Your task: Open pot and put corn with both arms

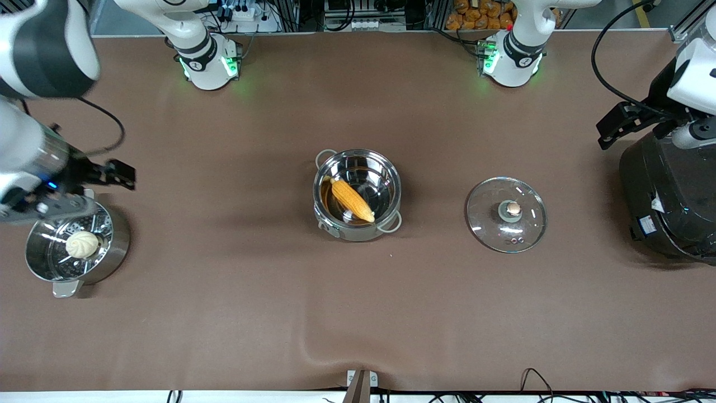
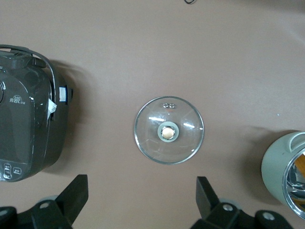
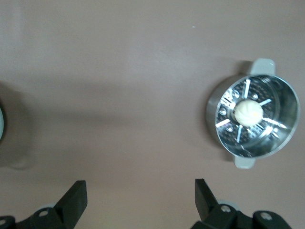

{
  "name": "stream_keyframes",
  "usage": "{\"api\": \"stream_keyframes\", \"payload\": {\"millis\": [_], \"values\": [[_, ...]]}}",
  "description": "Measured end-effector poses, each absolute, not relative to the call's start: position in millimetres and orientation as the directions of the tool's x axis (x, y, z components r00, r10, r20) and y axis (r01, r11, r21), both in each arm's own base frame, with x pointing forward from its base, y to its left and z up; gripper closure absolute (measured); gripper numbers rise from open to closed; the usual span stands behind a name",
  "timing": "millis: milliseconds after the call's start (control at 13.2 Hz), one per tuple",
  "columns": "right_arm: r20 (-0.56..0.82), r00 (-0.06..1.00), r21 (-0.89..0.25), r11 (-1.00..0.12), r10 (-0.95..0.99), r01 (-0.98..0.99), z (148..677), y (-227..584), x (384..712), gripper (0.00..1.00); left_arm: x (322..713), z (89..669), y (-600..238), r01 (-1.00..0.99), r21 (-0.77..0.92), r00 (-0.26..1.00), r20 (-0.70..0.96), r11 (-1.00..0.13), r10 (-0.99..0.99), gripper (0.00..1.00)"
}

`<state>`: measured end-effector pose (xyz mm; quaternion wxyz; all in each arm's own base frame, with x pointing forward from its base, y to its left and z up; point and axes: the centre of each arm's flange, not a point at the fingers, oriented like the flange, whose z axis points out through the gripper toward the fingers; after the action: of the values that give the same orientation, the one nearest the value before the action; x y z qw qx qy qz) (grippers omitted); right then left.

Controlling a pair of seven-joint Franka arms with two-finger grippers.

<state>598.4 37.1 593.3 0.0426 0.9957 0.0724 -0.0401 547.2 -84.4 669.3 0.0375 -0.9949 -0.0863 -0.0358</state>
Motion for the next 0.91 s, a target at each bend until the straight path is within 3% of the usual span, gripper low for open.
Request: {"api": "stream_keyframes", "payload": {"millis": [303, 607, 910], "values": [[-0.058, 0.994, 0.084, -0.992, 0.091, 0.096, 643.0, 10.5, 564.5, 0.0, 551.8, 664.3, -57.0, 0.206, -0.053, 0.977, 0.065, -0.977, 0.202, 0.0], [-0.091, 0.996, -0.006, -1.0, 0.021, 0.021, 647.2, -26.0, 552.4, 0.0, 555.4, 664.0, -32.5, 0.196, -0.044, 0.979, 0.069, -0.98, 0.193, 0.0], [-0.105, 0.994, -0.012, -1.0, 0.01, 0.009, 639.9, -32.8, 551.9, 0.0, 556.3, 660.8, -33.3, 0.195, -0.036, 0.979, 0.061, -0.98, 0.193, 0.0]]}}
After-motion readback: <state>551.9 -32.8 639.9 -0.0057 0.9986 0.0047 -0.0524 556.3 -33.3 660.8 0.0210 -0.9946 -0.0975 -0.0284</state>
